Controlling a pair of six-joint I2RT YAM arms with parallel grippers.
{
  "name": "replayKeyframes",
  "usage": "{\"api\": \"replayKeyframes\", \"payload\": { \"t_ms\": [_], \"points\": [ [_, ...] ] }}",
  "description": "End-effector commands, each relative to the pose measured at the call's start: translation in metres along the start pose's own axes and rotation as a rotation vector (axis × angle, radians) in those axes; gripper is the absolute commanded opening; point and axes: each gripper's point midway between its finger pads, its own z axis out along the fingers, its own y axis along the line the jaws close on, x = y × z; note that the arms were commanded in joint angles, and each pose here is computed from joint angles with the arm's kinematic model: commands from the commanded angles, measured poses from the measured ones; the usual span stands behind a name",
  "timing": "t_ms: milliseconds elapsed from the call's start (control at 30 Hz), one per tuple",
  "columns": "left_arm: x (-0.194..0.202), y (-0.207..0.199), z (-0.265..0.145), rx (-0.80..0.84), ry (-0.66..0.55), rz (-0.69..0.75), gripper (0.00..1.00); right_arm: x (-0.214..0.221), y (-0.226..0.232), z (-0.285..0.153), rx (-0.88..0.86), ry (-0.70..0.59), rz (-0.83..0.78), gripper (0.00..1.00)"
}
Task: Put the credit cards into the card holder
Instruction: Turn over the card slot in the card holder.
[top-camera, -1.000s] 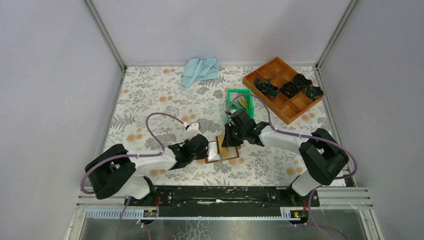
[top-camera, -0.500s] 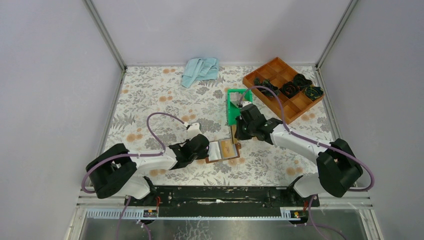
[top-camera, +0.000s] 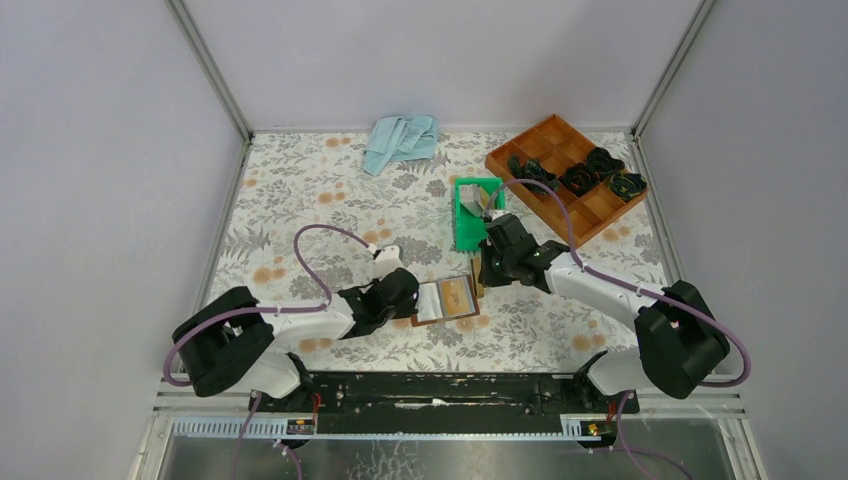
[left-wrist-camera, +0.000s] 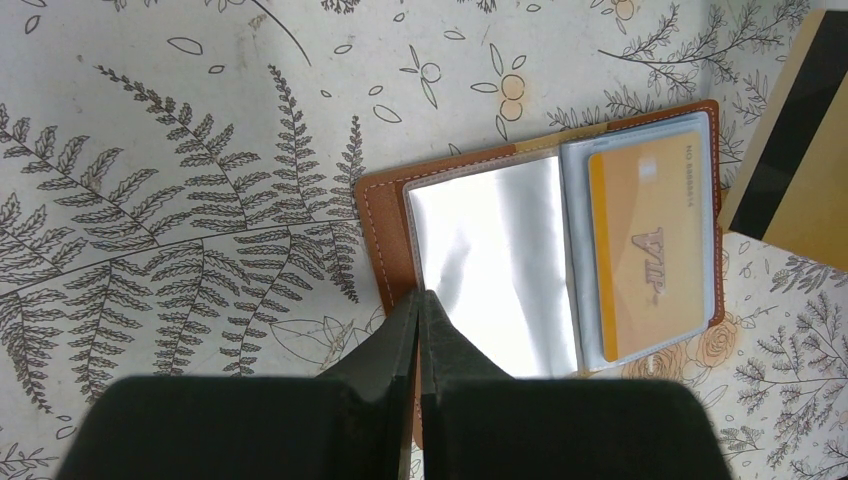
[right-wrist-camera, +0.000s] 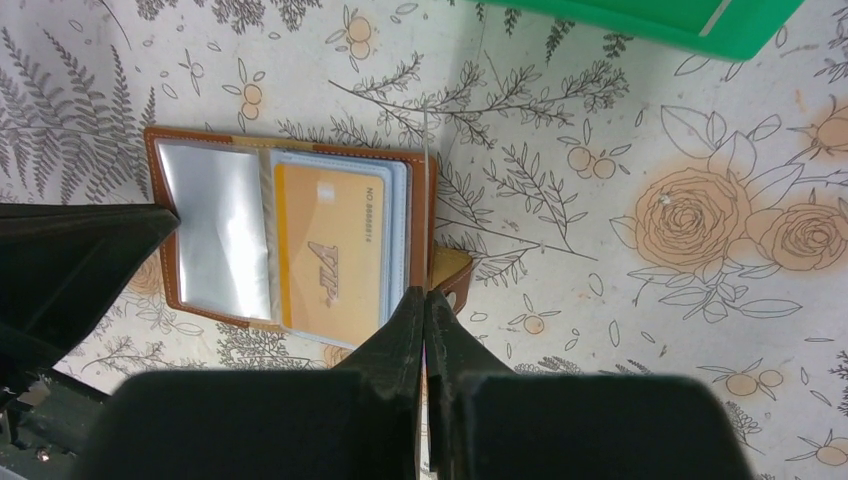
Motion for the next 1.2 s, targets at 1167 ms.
{"api": "replayKeyframes", "payload": {
  "t_ms": [1167],
  "points": [
    [0.040, 0.041, 0.003, -0.126, 0.132, 0.082, 0.03, -0.001, 0.015, 0.000, -0.086, -0.007, 0.019, 0.00]
  ]
}}
